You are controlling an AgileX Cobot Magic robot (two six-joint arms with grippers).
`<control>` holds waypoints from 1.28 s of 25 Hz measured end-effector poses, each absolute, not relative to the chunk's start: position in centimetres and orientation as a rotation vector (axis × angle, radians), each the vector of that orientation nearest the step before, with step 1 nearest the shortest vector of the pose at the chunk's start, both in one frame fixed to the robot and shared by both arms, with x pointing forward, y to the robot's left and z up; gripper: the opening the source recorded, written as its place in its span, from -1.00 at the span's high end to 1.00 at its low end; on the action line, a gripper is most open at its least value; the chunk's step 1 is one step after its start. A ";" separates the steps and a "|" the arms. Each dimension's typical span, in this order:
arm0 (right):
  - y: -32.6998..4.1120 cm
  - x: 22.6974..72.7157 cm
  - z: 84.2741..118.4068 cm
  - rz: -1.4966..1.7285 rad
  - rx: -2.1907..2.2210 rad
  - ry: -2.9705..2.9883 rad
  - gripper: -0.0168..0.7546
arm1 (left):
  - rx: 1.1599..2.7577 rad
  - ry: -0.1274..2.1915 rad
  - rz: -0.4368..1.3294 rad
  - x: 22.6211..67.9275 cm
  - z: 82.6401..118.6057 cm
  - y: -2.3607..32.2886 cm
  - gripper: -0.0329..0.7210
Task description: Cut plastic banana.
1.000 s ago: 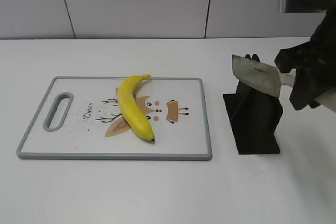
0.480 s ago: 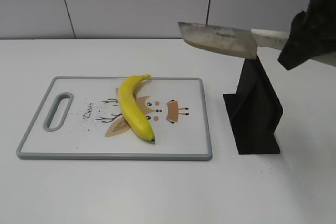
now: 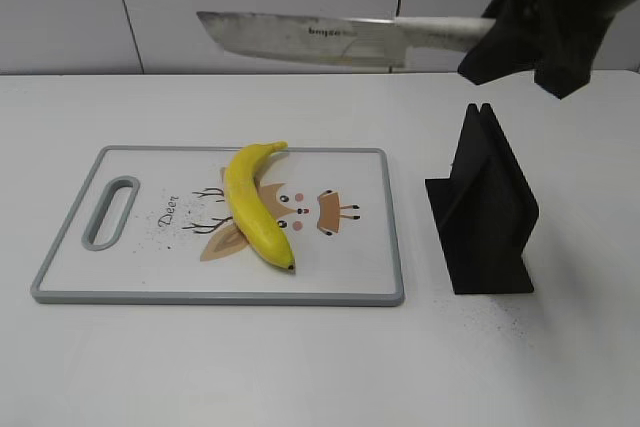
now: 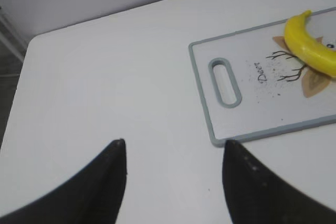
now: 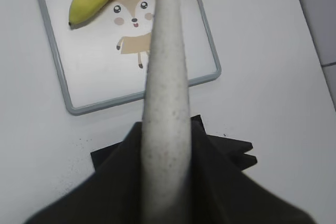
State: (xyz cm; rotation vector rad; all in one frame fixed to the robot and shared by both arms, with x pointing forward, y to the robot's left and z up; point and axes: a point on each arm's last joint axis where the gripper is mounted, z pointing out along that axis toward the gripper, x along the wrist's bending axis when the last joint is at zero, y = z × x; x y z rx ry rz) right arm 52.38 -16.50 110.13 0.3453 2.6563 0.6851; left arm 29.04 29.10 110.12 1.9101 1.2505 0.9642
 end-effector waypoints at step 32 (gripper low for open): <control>-10.0 63.4 102.3 0.819 -0.208 2.937 0.48 | 2.616 0.180 0.235 57.7 108.6 18.4 -0.56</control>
